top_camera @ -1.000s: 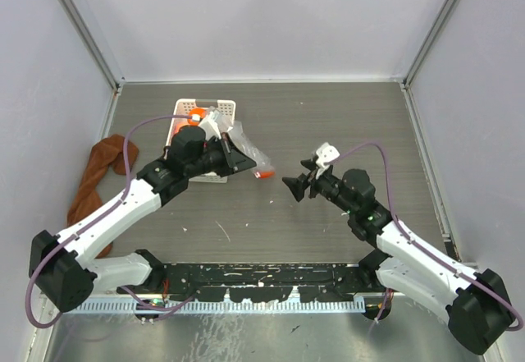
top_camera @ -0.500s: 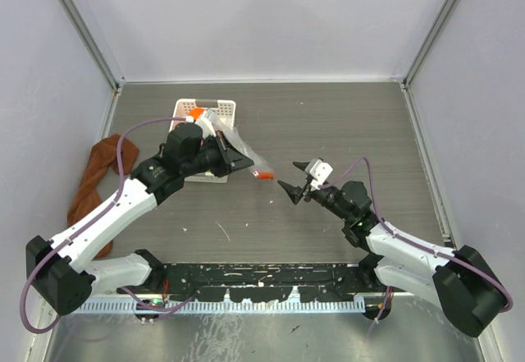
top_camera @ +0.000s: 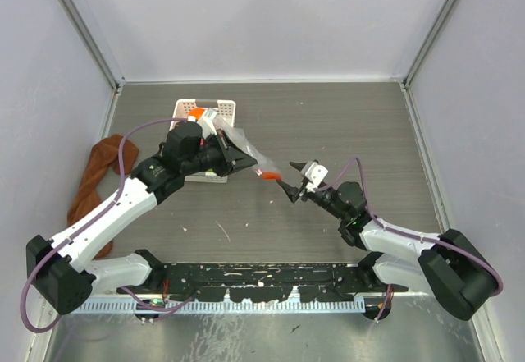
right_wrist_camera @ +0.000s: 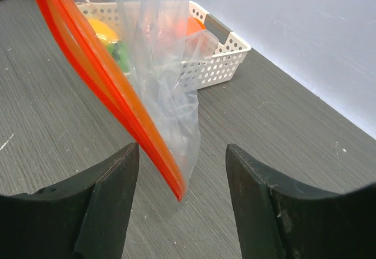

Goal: Place the food in the zip-top bag and seal the zipper
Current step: Open the zipper of the food storage bag at the center of the board.

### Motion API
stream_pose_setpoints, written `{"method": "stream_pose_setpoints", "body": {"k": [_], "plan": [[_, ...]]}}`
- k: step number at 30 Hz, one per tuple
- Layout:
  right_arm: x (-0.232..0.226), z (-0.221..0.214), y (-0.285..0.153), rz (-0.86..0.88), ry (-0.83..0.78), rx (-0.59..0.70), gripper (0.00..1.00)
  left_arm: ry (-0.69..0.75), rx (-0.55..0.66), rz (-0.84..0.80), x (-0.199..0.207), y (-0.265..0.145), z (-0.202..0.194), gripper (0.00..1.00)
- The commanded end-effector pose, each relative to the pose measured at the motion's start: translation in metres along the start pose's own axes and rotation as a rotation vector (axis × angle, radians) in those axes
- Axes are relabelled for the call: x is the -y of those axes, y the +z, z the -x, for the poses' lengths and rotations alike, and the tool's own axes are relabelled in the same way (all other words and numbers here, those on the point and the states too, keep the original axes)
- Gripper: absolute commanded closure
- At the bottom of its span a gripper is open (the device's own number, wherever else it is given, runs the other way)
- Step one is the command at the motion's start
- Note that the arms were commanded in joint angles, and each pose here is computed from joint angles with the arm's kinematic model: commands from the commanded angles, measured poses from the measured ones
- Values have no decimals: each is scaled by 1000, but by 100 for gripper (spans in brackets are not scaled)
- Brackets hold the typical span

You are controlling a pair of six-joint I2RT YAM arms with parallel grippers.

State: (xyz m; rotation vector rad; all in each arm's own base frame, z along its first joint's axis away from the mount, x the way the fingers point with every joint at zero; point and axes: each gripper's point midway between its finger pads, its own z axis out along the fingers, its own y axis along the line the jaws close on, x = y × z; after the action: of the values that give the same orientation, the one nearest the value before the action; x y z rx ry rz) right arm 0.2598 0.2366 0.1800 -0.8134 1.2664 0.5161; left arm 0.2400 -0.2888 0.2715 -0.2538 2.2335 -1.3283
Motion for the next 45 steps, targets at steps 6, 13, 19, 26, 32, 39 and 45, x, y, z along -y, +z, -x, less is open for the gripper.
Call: {"method": "stream_pose_setpoints", "body": {"k": [6,13,19,26,32,39,45], "plan": [[20,15,-1,-113,-45,77,41,17,26,-136,41,-11,11,100],[31,21,-4,-182,-34,112,50,10,6,-137,38,-9,7,100],[35,27,-3,-206,-24,141,54,4,-4,-141,38,-7,5,100],[31,34,3,-176,-34,181,52,-14,-32,-157,42,0,0,100],[30,35,6,-174,-42,198,50,-15,-48,-169,48,3,-5,100],[30,35,6,-178,-29,203,65,-5,-57,-160,46,7,-6,100],[27,33,2,-162,-8,153,96,50,-30,-88,35,5,-1,97]]}}
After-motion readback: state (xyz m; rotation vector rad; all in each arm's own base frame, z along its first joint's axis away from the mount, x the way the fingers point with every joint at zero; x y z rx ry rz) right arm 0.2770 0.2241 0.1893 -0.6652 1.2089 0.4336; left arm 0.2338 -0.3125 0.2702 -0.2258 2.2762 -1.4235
